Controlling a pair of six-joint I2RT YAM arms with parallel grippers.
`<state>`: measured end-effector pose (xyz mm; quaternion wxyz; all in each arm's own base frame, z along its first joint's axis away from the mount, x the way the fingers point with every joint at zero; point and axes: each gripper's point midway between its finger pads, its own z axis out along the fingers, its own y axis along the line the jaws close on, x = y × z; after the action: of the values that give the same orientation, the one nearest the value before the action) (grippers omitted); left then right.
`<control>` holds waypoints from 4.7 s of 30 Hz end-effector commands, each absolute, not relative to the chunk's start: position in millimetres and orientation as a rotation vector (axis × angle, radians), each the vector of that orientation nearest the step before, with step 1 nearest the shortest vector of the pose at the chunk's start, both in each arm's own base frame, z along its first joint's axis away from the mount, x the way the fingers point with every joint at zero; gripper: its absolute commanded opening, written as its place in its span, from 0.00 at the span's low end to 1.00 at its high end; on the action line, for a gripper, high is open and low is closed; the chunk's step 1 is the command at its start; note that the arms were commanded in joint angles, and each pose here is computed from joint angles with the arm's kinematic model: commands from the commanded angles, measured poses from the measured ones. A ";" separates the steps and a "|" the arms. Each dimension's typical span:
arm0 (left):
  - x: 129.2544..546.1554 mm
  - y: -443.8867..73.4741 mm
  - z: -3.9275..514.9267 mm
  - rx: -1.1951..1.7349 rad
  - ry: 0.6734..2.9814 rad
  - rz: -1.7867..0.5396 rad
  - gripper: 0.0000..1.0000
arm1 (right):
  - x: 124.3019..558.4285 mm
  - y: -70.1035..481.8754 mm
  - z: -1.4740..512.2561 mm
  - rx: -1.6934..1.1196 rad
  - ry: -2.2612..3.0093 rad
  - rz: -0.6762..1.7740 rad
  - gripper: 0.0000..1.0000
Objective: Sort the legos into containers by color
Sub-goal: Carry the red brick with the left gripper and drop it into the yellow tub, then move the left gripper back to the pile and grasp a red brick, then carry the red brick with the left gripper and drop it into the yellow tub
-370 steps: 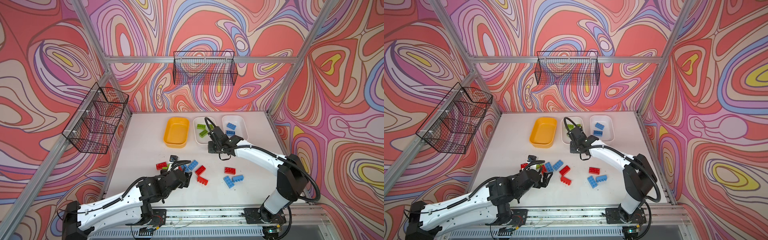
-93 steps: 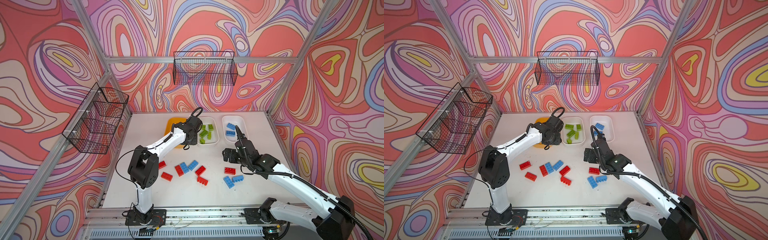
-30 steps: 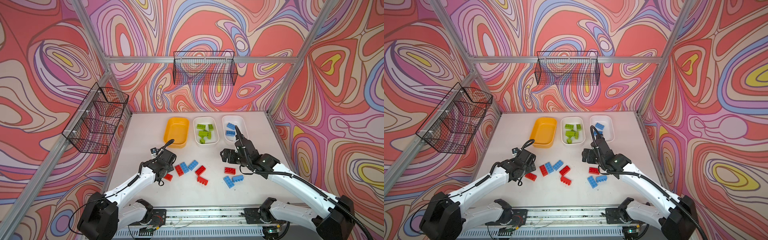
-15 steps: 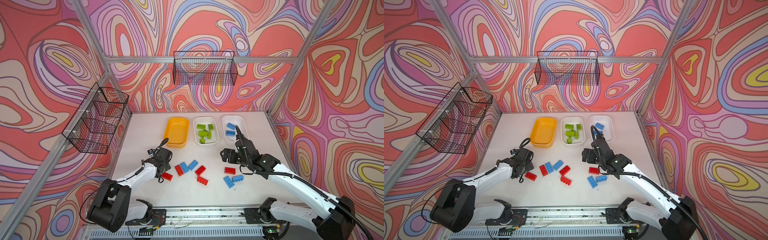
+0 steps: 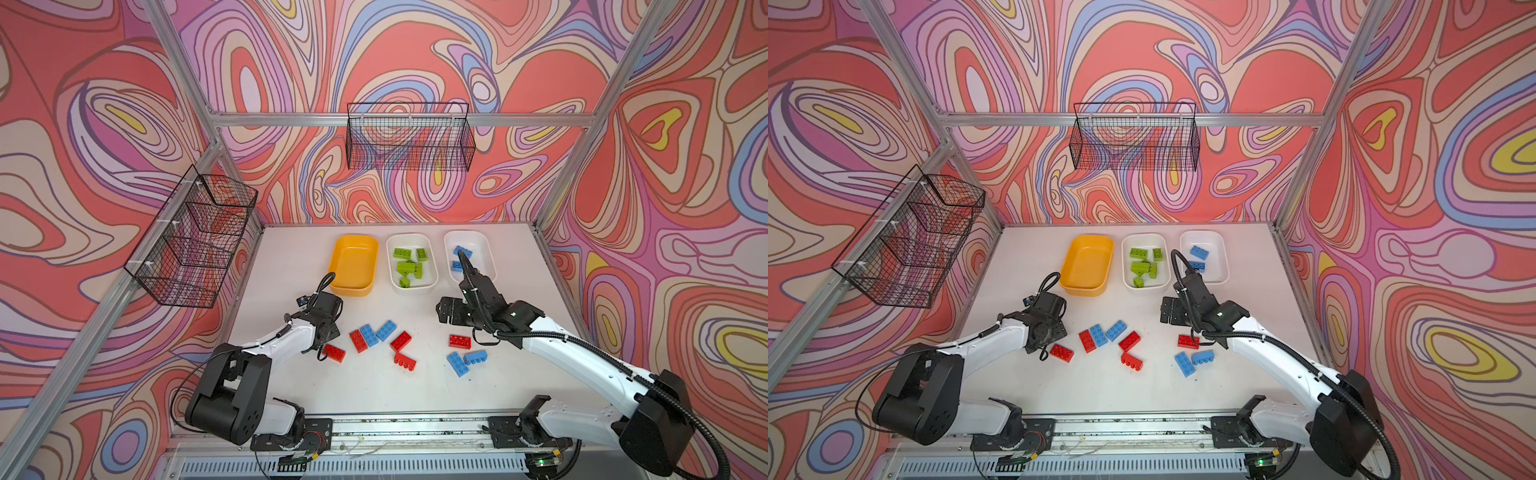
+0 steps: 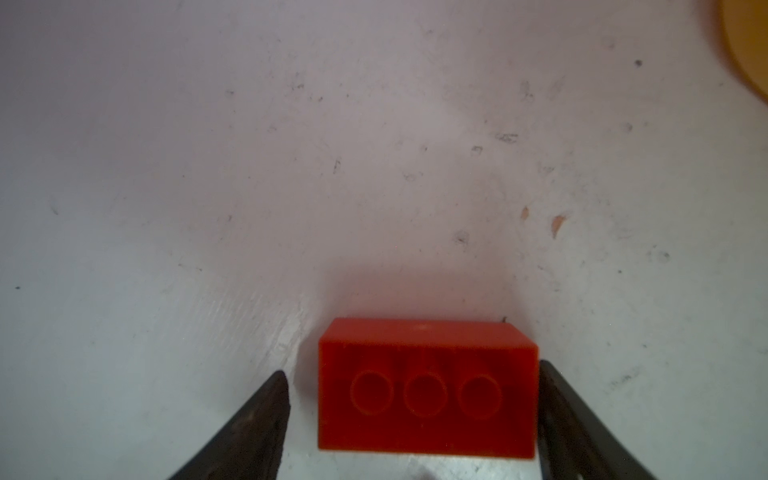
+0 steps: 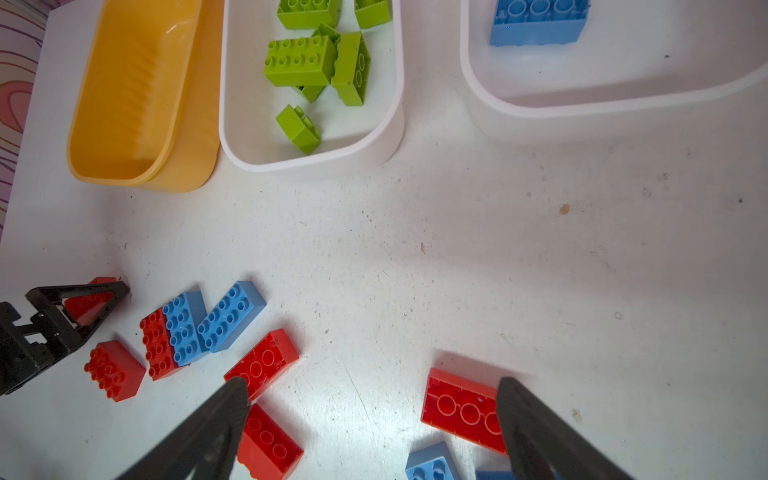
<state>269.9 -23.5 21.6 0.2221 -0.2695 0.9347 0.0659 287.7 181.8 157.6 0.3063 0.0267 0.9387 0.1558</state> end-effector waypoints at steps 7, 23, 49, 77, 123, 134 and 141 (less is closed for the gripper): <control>284.9 -32.8 16.8 -0.719 2.632 0.162 0.70 | 284.5 177.4 172.3 0.093 2.433 0.437 0.98; 298.2 -41.9 13.3 -0.701 2.658 0.138 0.66 | 279.6 176.2 165.1 0.087 2.441 0.445 0.98; 365.4 -77.6 139.9 -0.481 2.523 -0.002 0.36 | 310.9 192.8 194.4 0.070 2.420 0.411 0.98; 508.5 -140.6 126.0 -0.395 2.585 -0.113 0.83 | 316.4 188.1 201.0 0.097 2.412 0.365 0.98; 215.7 -91.5 6.2 -0.717 2.773 0.017 0.65 | 287.5 195.5 173.9 -0.006 2.417 0.508 0.98; 215.9 -94.6 3.3 -0.669 2.836 0.066 0.43 | 284.7 191.2 176.0 -0.018 2.411 0.491 0.98; 210.7 -87.2 14.4 -0.588 2.877 0.152 0.28 | 286.1 190.5 175.3 -0.023 2.411 0.477 0.98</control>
<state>229.3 -97.9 17.0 0.1409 -0.2193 0.9654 0.0129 288.2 192.7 176.9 0.3328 -0.0043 0.9235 0.1906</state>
